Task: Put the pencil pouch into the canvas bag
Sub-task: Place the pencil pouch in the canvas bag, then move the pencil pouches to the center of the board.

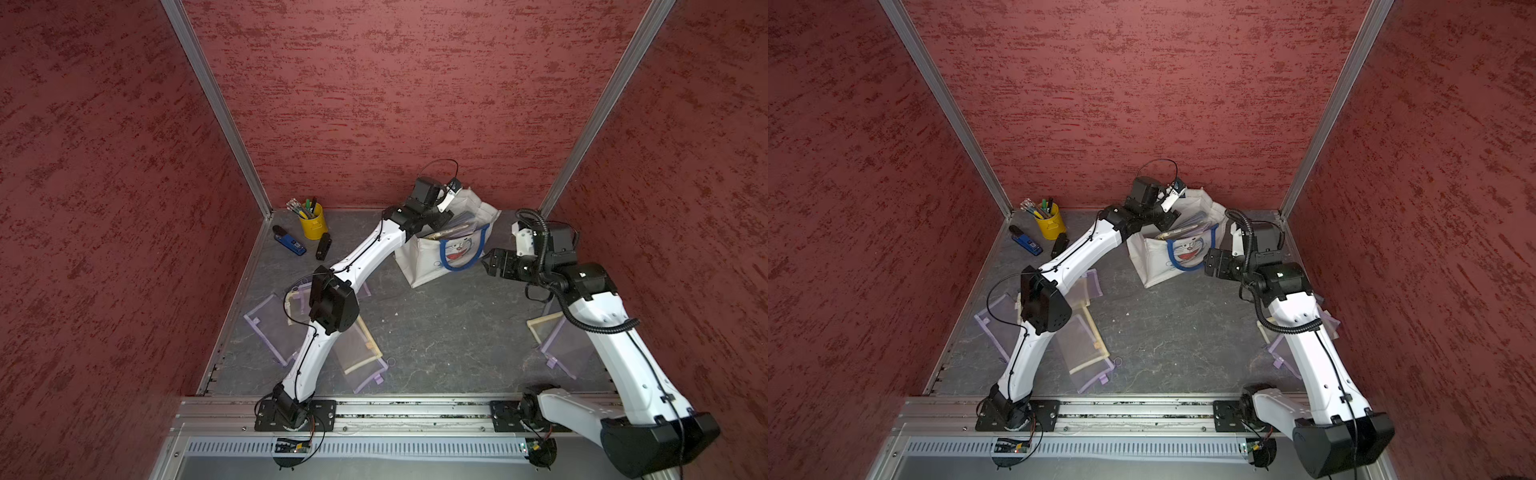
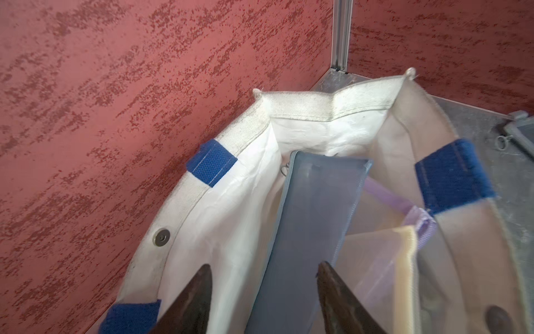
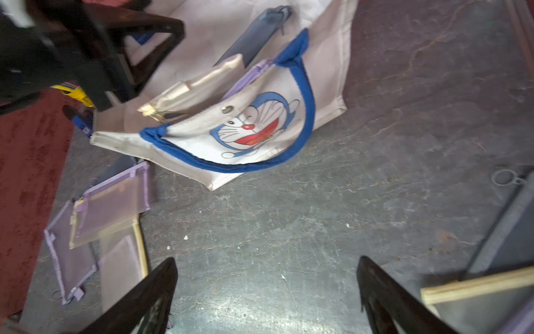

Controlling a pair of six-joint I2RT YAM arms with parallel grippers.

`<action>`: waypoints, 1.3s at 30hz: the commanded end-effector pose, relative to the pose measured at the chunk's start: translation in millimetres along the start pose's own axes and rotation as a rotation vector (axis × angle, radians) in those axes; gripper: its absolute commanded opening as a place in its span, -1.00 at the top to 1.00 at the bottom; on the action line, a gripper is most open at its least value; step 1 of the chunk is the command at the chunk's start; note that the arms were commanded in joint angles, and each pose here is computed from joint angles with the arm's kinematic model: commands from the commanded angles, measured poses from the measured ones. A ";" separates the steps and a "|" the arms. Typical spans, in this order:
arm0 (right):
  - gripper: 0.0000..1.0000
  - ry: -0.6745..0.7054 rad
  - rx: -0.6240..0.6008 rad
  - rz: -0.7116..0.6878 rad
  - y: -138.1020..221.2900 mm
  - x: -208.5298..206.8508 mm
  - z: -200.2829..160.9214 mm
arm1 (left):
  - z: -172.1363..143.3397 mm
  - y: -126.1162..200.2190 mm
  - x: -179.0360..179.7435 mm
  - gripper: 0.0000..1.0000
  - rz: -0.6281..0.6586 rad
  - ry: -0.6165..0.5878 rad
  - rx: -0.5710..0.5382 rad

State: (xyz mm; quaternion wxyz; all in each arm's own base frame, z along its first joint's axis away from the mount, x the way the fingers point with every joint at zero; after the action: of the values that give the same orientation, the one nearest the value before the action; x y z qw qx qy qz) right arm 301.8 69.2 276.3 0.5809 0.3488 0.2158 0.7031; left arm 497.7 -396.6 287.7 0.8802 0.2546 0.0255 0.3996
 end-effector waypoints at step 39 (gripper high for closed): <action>-0.96 -0.934 -0.035 -0.420 -68.7 -211.5 -153.2 | -30.2 220.6 -35.2 -0.99 -0.310 0.481 -0.193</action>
State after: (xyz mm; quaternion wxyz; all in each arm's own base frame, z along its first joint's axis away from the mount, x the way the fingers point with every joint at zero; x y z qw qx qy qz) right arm 237.9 -98.1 69.7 0.7459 0.5728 0.0229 0.3392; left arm 322.5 -288.2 343.7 0.9120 0.0837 0.2354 0.3254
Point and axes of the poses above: each gripper's point midway between its finger pads, its own y axis back along the fingers, its own x axis along the line the jaws close on, z = x × y, the point moved 1 cm from there along y, back along the fingers, and after that the axes turned 5 degrees about y, right-handed, at the moved point
